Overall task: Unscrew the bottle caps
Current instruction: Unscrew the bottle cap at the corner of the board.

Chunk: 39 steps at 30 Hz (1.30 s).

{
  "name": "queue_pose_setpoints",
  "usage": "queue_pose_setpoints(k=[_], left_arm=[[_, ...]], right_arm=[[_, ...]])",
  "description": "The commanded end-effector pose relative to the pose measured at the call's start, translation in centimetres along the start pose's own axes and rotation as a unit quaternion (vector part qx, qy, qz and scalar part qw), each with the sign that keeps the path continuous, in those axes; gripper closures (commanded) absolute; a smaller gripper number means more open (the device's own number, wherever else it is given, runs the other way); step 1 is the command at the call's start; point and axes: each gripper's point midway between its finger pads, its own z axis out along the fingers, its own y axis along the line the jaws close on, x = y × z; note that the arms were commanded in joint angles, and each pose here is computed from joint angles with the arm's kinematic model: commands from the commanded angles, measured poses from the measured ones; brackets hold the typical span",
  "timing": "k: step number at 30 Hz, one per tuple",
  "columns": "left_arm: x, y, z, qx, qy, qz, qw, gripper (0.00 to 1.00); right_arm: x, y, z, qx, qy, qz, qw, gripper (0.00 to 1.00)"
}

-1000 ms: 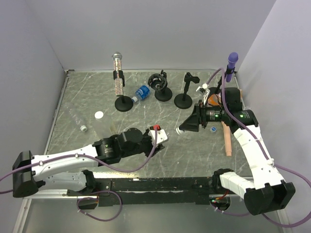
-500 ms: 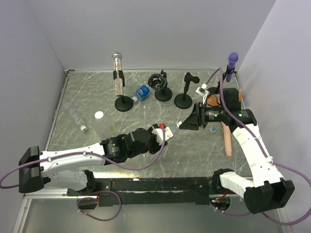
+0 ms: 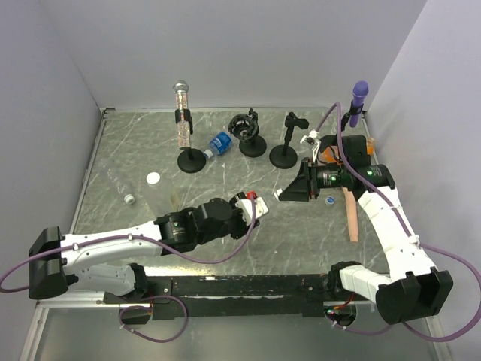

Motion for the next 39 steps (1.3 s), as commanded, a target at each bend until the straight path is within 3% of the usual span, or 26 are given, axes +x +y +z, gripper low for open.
queue_pose_setpoints(k=[1, 6, 13, 15, 22, 26, 28, 31, 33, 39], left_arm=[[-2.7, -2.3, -1.0, 0.086, -0.047, -0.019, 0.995, 0.78], [-3.8, -4.4, -3.2, 0.215, -0.08, -0.081, 0.97, 0.78], [-4.4, -4.4, -5.2, 0.285, -0.088, -0.116, 0.947, 0.77], [-4.1, -4.4, -5.0, 0.286, -0.078, -0.113, 0.948, 0.77], [-3.5, -2.7, -3.7, 0.234, -0.067, -0.098, 0.965, 0.78], [-3.5, -1.5, -3.7, 0.197, -0.071, -0.092, 0.974, 0.78], [-3.4, -0.9, -3.8, 0.181, -0.075, -0.075, 0.978, 0.78], [-3.2, -0.3, -4.1, 0.162, -0.073, -0.07, 0.982, 0.78], [-2.7, 0.2, -3.9, 0.143, -0.065, -0.065, 0.986, 0.79], [-1.4, 0.5, -3.4, 0.091, -0.038, -0.043, 0.994, 0.79]], right_arm=[[0.3, 3.2, -0.7, -0.079, 0.01, -0.154, 0.985, 0.91], [2.1, 4.4, -1.0, -0.112, 0.033, -0.286, 0.951, 0.92], [3.4, 4.9, -1.2, -0.109, 0.03, -0.487, 0.866, 0.88], [3.3, 4.8, -1.0, -0.103, 0.03, -0.502, 0.858, 0.88], [3.7, 5.0, -0.8, -0.114, 0.03, -0.476, 0.872, 0.85], [3.5, 5.0, -0.8, -0.105, 0.027, -0.455, 0.884, 0.78], [3.1, 5.0, -0.9, -0.093, 0.021, -0.449, 0.889, 0.62], [1.7, 4.5, -1.0, -0.048, 0.011, -0.411, 0.91, 0.26], [0.7, 4.7, -1.5, -0.023, -0.002, -0.403, 0.915, 0.14], [-1.8, 5.7, -3.2, 0.015, -0.044, -0.361, 0.931, 0.04]])
